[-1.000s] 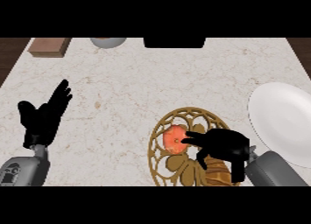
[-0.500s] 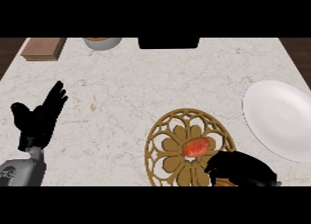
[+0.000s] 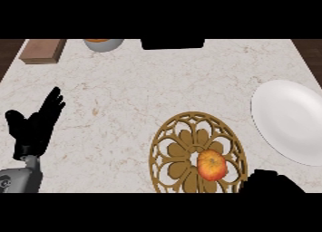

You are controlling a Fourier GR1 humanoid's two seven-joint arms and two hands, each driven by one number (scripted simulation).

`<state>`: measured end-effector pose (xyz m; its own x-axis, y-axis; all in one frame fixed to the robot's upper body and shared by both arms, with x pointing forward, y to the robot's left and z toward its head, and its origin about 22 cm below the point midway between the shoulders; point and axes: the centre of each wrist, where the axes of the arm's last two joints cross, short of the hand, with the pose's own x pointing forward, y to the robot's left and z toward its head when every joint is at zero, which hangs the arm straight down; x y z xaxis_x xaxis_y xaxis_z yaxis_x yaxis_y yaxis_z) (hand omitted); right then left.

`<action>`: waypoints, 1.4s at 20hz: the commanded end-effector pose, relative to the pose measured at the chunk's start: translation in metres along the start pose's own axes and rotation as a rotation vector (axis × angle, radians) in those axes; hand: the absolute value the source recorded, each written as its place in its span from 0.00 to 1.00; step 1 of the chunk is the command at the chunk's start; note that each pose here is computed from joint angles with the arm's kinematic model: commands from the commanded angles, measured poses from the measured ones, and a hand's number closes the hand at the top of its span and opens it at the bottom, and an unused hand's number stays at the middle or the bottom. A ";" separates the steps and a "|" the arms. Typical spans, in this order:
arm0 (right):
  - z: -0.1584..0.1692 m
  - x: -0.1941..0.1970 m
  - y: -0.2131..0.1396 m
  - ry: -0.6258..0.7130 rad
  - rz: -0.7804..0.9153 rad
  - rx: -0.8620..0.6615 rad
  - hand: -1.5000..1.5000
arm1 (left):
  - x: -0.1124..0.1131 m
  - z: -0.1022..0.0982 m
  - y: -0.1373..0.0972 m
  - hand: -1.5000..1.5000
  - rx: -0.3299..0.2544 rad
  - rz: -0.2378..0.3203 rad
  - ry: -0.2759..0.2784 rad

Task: Pick the croissant from the placemat and place it in the plate

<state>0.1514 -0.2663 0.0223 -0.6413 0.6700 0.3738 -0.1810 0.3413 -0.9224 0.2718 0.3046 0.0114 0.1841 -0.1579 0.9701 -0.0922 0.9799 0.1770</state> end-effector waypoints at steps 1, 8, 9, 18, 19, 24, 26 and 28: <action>0.019 0.006 -0.036 0.062 0.063 -0.276 1.00 | 0.013 -0.006 -0.010 0.50 -0.009 0.014 -0.004; 0.042 -0.012 -0.079 0.241 -0.049 -0.437 1.00 | 0.022 -0.013 -0.003 0.50 -0.029 -0.008 -0.023; 0.040 -0.004 -0.083 0.249 -0.080 -0.442 1.00 | 0.011 -0.012 -0.010 0.50 -0.036 0.002 -0.015; 0.049 -0.110 -0.110 0.420 -0.098 -0.517 1.00 | 0.021 -0.018 -0.018 0.50 -0.070 0.019 -0.016; 0.048 -0.122 -0.120 0.436 -0.092 -0.524 1.00 | 0.026 -0.011 -0.013 0.50 -0.049 0.011 -0.019; 0.048 -0.173 -0.117 0.482 -0.058 -0.460 1.00 | 0.016 -0.005 -0.025 0.50 -0.053 0.022 -0.025; 0.056 -0.183 -0.121 0.499 -0.017 -0.412 1.00 | 0.014 -0.014 -0.025 0.50 -0.053 0.007 -0.018; 0.036 -0.192 -0.106 0.516 -0.016 -0.315 1.00 | 0.037 -0.008 -0.017 0.50 -0.073 -0.016 -0.023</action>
<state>0.2491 -0.4478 0.0584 -0.2137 0.8401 0.4985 0.1677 0.5343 -0.8285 0.2869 0.2827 0.0246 0.1627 -0.1590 0.9738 -0.0295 0.9857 0.1659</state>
